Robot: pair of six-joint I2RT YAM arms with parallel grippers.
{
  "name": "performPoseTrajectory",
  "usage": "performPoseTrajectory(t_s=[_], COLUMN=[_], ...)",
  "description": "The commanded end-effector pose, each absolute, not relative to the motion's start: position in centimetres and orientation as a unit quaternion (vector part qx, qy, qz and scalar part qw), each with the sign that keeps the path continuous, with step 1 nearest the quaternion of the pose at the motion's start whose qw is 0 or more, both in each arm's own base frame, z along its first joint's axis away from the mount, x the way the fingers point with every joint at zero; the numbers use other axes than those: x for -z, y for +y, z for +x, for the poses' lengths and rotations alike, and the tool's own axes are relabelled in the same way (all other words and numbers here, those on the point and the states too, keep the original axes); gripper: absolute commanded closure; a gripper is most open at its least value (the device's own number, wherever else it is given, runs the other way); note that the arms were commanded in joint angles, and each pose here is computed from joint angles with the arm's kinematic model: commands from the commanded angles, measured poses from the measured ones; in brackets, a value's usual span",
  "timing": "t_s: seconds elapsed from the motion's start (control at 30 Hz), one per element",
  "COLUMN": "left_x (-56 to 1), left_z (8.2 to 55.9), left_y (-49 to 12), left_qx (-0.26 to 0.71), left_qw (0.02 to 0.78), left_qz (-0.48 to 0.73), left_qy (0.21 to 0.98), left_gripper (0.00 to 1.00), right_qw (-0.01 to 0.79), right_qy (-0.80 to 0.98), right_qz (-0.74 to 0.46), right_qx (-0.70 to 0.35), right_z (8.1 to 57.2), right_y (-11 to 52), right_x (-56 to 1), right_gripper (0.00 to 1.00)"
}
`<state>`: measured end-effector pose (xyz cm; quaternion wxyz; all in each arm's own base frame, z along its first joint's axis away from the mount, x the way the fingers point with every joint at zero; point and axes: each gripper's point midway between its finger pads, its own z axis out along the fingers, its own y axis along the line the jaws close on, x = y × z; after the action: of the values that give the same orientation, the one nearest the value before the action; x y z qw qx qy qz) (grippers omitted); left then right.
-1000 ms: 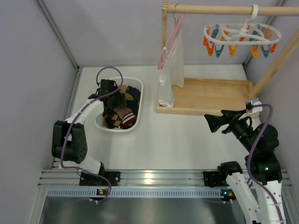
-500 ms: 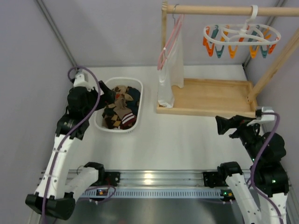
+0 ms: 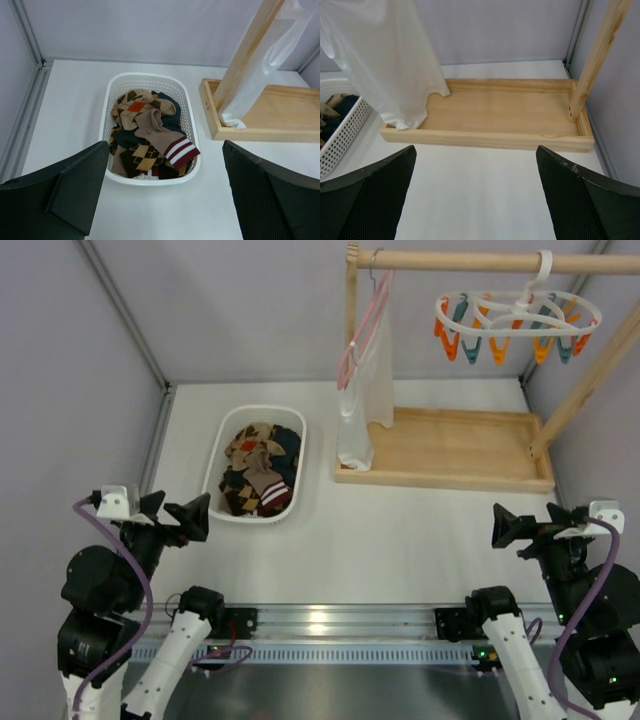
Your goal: Remove the socks clipped to the hanger
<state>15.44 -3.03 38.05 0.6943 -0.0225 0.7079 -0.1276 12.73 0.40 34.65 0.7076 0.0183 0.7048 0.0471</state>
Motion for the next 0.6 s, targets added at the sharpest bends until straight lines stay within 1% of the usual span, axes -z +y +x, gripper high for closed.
performPoseTrajectory(t_s=[0.0, 0.17, 0.57], left_x=[-35.4, -34.6, -34.3], left_z=[14.0, 12.4, 12.4], left_y=[-2.2, 0.2, -0.7], left_qx=[0.094, 0.070, 0.093], left_qw=[0.690, 0.714, 0.711], left_qz=[0.018, -0.012, 0.003], left_qy=[0.718, 0.697, 0.697], left_gripper=[0.02, 0.02, 0.02], right_qw=[0.696, 0.695, 0.708], right_qy=[0.717, 0.718, 0.706], right_qz=[-0.006, -0.020, 0.010], right_qx=[-0.033, -0.034, -0.011], right_z=[11.9, 11.7, 11.7], right_y=[0.2, 0.3, -1.0], right_x=[-33.9, -33.4, -33.5], right_gripper=[0.00, 0.01, 0.01])
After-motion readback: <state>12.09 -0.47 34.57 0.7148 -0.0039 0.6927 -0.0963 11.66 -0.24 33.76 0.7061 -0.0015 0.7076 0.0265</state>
